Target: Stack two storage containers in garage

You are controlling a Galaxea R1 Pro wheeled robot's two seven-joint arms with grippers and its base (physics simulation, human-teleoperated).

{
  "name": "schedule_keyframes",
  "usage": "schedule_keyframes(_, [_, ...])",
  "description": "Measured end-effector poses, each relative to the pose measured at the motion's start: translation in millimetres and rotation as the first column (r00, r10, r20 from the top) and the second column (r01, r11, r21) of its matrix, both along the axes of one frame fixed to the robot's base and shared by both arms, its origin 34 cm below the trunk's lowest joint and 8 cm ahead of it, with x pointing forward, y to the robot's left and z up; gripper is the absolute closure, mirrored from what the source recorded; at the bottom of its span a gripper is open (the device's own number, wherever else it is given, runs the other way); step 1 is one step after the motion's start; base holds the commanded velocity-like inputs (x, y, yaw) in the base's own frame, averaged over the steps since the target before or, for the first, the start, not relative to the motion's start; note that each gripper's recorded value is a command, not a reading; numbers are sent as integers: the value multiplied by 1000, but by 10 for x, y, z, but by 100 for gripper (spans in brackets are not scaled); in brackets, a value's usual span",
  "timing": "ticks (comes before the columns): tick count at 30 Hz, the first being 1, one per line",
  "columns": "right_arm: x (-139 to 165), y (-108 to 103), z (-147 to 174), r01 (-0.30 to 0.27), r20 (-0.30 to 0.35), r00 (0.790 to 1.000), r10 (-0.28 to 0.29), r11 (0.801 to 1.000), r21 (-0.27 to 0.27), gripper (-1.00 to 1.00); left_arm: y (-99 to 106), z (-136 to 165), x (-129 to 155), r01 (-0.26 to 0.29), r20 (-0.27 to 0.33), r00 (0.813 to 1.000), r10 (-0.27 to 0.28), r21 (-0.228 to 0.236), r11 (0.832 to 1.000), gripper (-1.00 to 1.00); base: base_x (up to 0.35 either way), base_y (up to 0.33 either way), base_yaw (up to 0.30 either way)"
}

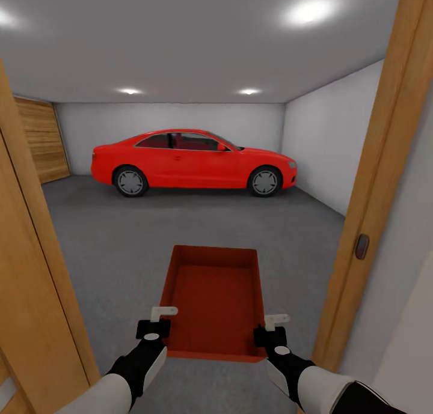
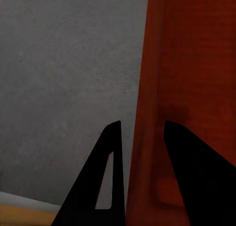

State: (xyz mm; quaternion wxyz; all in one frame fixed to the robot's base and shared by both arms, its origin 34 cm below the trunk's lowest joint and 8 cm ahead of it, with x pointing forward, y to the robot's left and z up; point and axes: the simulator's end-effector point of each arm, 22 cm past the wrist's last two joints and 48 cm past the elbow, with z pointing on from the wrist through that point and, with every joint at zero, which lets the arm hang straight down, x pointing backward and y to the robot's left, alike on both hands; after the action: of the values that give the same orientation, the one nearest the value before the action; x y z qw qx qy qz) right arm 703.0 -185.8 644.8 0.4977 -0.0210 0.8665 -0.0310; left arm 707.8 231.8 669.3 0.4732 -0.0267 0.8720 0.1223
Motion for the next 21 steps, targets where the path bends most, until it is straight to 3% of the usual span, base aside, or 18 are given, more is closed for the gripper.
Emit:
schedule_keyframes(11, [-1,1,-2,-1,-1,1000,1,1000,-1,100,1,-6,-5,-1,-1,1000,1,0,1000,100,10,2,0])
schedule_keyframes(21, [-2,0,4,0,0,1000,0,1000,0,100,0,3,-2,0,0,1000,0,0,1000,100,285,0,2])
